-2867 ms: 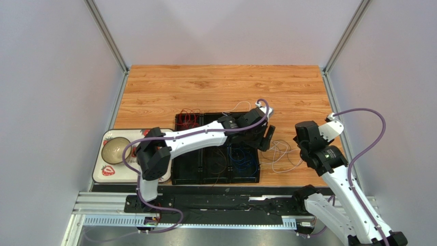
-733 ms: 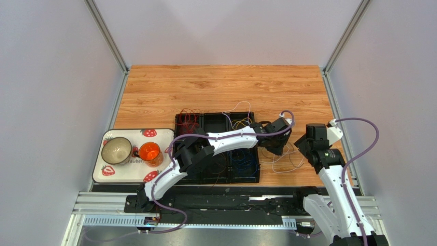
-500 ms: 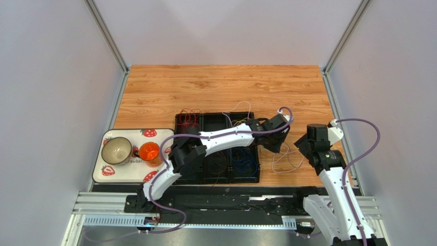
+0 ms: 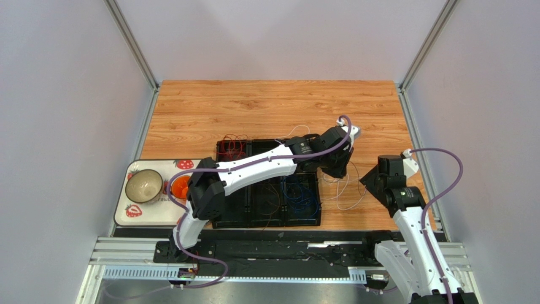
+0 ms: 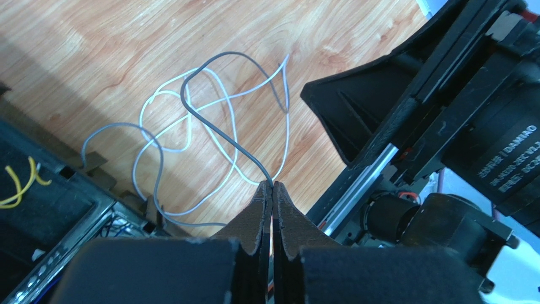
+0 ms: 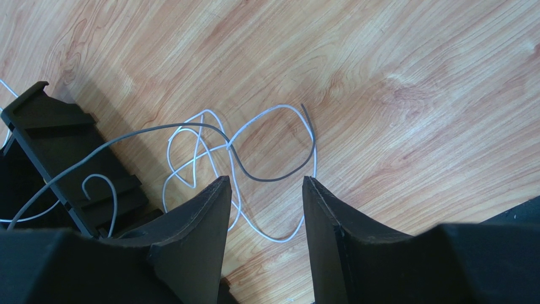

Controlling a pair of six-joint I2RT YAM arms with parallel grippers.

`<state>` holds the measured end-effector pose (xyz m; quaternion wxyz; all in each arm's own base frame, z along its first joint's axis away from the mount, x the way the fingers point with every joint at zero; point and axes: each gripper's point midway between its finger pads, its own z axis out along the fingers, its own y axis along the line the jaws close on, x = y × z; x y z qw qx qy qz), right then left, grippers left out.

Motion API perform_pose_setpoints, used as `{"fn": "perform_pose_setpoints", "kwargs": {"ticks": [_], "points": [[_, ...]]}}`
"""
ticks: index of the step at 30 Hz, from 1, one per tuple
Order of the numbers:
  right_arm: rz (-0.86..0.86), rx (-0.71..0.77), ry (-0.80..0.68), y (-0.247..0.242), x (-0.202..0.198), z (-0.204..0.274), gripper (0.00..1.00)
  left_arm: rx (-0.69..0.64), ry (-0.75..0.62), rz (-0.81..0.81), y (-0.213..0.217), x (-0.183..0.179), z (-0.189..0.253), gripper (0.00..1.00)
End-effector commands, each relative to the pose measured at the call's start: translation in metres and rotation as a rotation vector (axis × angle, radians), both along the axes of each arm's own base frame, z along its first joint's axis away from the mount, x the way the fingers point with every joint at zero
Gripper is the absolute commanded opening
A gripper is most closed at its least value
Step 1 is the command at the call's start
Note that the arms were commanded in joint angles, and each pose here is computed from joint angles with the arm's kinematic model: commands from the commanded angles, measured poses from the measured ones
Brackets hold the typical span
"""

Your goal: Untangle the cables

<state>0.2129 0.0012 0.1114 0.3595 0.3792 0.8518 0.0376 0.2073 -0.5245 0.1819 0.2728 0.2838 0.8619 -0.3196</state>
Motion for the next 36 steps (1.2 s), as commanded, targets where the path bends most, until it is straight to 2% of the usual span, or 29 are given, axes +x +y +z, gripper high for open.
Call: {"fn": "perform_pose_setpoints", "kwargs": {"ticks": [1, 12, 21, 27, 31, 36], "points": [[0.032, 0.021, -0.052, 0.006, 0.009, 0.008, 0.5, -0.068, -0.061, 0.009, 0.013, 0.0, 0.05, 0.0], [0.119, 0.071, -0.058, 0.023, 0.015, -0.002, 0.46, -0.095, -0.141, 0.038, 0.039, 0.0, 0.093, 0.0], [0.151, 0.114, -0.133, 0.033, 0.025, 0.017, 0.46, -0.078, -0.134, 0.05, 0.047, -0.001, 0.084, 0.0], [0.205, 0.16, -0.281, 0.044, 0.028, 0.048, 0.45, -0.07, -0.137, 0.052, 0.048, 0.0, 0.08, 0.0], [0.135, 0.154, -0.33, 0.035, 0.026, 0.052, 0.47, -0.071, -0.131, 0.049, 0.046, -0.001, 0.077, 0.0], [0.072, 0.19, -0.303, 0.034, 0.036, 0.048, 0.47, -0.07, -0.125, 0.049, 0.046, -0.002, 0.074, 0.0]]}}
